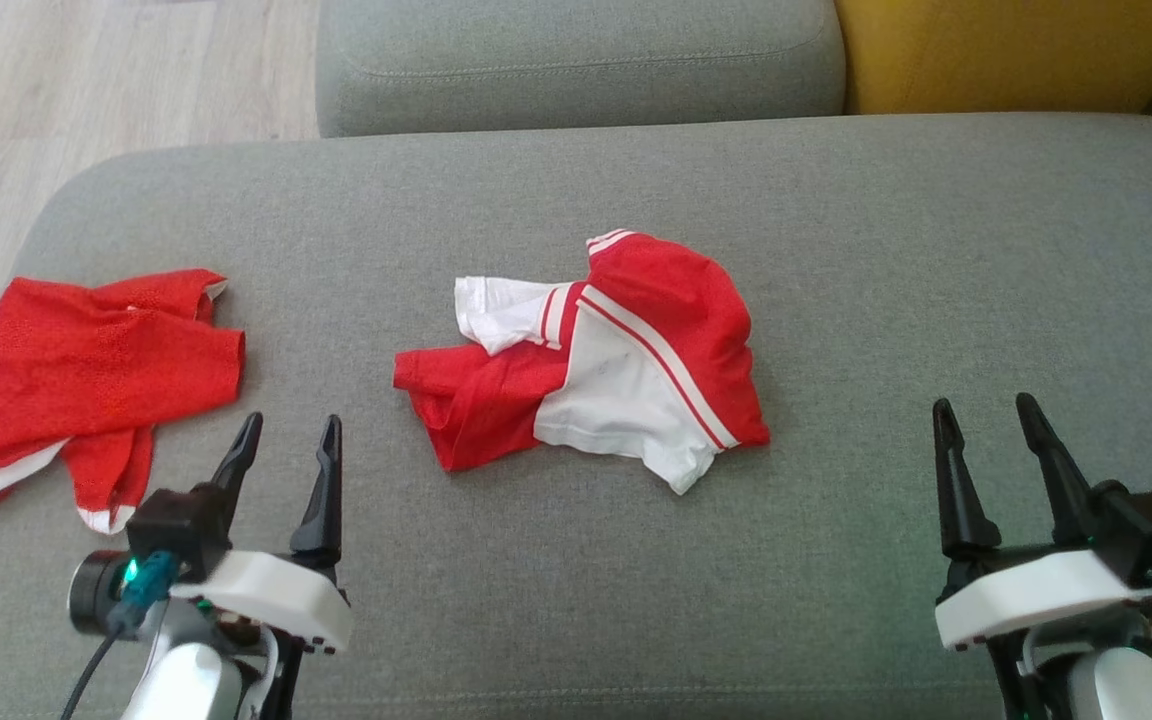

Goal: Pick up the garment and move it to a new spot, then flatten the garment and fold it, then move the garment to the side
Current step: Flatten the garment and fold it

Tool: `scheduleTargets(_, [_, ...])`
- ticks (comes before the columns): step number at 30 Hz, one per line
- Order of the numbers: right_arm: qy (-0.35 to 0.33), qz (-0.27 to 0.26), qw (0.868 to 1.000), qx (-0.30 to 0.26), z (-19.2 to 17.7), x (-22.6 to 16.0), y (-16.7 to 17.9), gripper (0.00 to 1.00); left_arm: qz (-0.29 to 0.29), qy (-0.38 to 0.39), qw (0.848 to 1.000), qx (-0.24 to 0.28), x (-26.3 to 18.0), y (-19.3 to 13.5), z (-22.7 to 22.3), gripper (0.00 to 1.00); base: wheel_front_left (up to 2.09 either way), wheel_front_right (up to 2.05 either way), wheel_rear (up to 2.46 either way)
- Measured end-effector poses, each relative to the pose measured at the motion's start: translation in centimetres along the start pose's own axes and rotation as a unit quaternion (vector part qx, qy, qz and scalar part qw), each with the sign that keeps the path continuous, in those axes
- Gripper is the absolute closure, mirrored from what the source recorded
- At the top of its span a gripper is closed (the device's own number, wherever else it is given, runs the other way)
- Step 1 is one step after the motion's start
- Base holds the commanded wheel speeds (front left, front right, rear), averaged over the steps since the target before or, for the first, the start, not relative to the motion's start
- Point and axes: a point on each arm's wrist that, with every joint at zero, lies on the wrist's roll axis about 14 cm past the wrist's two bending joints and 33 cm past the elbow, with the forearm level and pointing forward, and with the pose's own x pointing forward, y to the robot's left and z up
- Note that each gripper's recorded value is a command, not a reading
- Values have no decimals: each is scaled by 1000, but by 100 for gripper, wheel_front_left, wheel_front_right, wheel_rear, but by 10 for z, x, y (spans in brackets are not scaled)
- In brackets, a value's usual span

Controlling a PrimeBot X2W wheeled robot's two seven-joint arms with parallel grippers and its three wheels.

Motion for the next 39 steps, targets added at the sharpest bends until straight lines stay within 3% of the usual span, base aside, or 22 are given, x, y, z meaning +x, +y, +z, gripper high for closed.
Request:
scheduleTargets(29, [15, 3, 1000, 0, -8, 5, 2, 0, 6, 12, 1000, -3, 5, 1, -6, 0, 0, 0, 0])
scheduleTargets(35, [82, 77, 994, -5, -43, 26, 47, 0, 0, -2, 1000, 0, 22, 1, 3, 0, 0, 0, 0])
scheduleTargets(39, [143, 157, 977, -33, -75, 40, 90, 0, 7, -21, 1000, -5, 35, 5, 11, 0, 0, 0, 0])
